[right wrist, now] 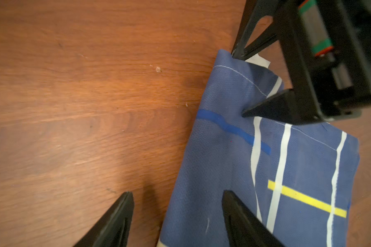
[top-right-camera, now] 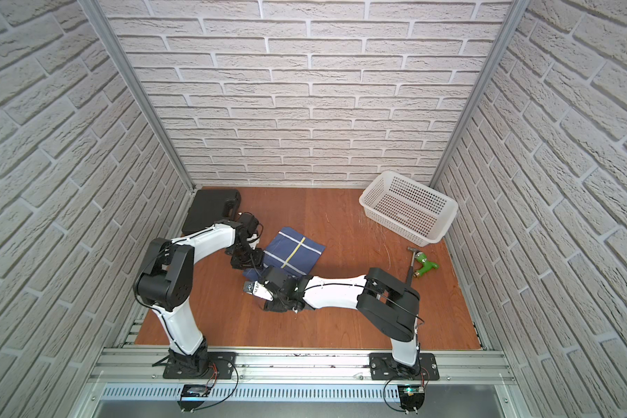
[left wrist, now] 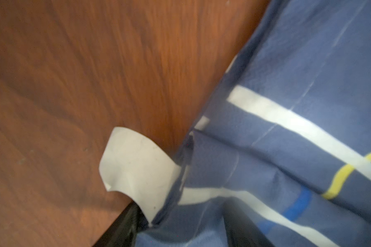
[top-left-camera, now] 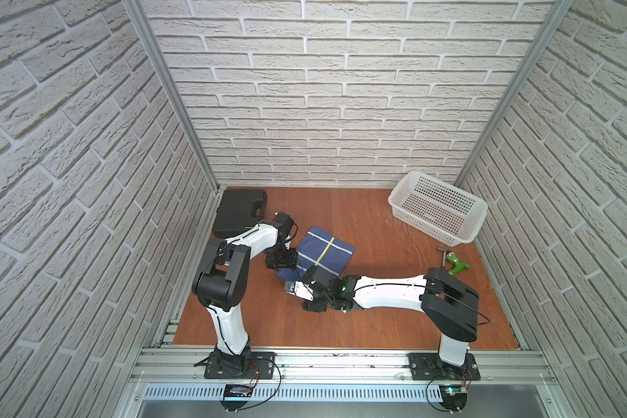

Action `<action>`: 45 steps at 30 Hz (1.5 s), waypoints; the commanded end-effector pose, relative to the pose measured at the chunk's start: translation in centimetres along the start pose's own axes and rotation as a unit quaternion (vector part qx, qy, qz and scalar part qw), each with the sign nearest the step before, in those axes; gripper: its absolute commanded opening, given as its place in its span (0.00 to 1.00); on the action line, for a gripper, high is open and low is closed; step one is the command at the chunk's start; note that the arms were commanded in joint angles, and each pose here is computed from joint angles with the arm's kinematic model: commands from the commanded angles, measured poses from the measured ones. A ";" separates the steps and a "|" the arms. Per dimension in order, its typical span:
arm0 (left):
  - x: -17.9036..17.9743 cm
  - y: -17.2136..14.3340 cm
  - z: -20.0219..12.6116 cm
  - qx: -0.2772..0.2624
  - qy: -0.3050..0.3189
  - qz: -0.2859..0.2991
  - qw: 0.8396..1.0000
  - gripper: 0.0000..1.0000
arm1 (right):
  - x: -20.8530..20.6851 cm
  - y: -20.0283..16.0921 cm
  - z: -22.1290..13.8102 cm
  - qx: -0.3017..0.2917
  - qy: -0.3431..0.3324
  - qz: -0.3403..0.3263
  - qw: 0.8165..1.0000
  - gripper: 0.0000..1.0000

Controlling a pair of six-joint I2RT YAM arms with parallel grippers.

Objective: Roll up the pillowcase
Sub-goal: Roll the pillowcase at the center of the board.

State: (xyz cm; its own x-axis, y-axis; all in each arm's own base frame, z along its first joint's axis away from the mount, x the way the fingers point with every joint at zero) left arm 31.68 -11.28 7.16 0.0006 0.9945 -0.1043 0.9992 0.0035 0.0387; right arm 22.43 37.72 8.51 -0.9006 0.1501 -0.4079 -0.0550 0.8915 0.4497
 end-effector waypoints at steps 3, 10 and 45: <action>0.2 0.2 0.2 0.009 -0.009 0.001 1.000 0.66 | -1.2 0.6 1.2 0.050 -0.099 -0.056 0.992 0.72; 0.1 0.7 -0.9 -0.002 -0.020 0.001 1.000 0.67 | -1.4 -0.4 2.0 0.100 -0.120 -0.075 0.985 0.51; -1.0 -0.5 -11.8 -0.123 -0.003 0.031 0.992 0.73 | -9.2 -2.0 -2.2 -0.153 0.357 0.478 0.788 0.11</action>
State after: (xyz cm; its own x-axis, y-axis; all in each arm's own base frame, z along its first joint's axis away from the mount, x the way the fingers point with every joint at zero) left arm 31.28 -10.92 18.18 0.0483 0.9933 -0.1049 0.9605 -0.0174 0.2777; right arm 29.86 33.27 12.66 -0.6340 0.4022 0.6605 0.7712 0.3920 0.5016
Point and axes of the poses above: each gripper's point midway between its finger pads, its own z axis out along the fingers, its own x axis along the line the jaws close on, y = z × x, the point moved 5 cm from there along -z, back along the fingers, and after that the axes turned 5 degrees about -z, right-handed, at the moved point
